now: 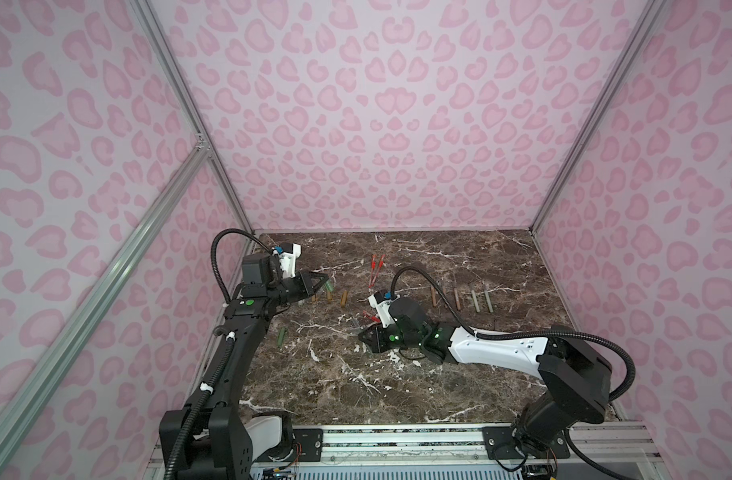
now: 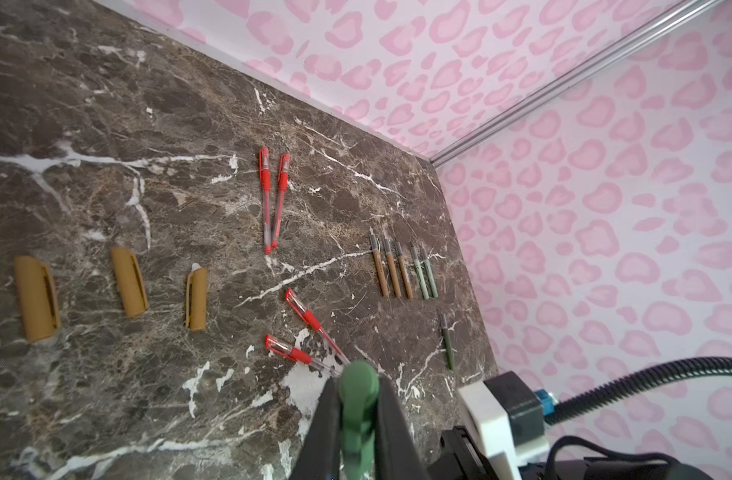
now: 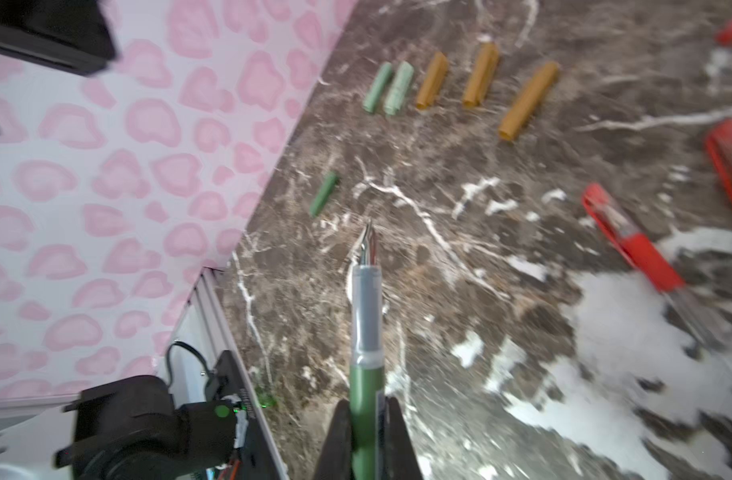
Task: Open the pen caps
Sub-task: 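Pull the cap off with the left gripper, drawing both grippers apart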
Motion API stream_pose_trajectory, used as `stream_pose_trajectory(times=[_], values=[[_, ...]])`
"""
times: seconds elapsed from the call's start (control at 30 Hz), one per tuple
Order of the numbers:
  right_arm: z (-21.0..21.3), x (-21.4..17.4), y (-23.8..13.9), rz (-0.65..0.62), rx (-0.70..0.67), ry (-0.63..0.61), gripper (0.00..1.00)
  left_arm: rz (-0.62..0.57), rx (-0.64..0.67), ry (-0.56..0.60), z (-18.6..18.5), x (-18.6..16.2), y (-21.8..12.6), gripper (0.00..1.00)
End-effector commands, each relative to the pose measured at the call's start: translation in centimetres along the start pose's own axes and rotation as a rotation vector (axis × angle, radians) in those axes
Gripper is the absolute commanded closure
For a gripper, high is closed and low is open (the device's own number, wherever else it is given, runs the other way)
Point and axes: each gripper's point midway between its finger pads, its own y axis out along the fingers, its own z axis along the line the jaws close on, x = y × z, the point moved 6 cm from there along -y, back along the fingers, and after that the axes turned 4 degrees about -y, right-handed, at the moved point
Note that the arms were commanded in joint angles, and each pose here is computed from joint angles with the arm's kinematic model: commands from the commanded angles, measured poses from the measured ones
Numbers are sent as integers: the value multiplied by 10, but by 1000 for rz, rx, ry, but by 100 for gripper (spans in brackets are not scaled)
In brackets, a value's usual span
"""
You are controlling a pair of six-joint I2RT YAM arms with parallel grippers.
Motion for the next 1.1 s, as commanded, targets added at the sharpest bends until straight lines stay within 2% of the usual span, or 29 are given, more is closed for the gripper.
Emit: stream_pose_trajectory(times=[0.0, 0.1, 0.23, 0.43, 0.57, 0.93, 1.07], values=[[-4, -4, -3, 27, -28, 7, 100, -82, 42, 79, 1, 15, -6, 96], [-3, -4, -10, 8, -27, 4, 100, -80, 84, 96, 3, 16, -8, 96], [-14, -3, -27, -8, -100, 5, 100, -50, 187, 129, 12, 7, -15, 96], [-38, -4, -58, -44, -218, 26, 100, 48, 360, 214, 27, -19, -32, 96], [-55, -9, -82, -46, -333, 22, 100, 164, 449, 229, 42, -39, -38, 97], [-120, -24, -147, -81, -567, 158, 100, 308, 662, 281, 101, -70, -30, 97], [-140, -35, -167, -112, -641, 219, 100, 396, 730, 279, 122, -77, -25, 96]])
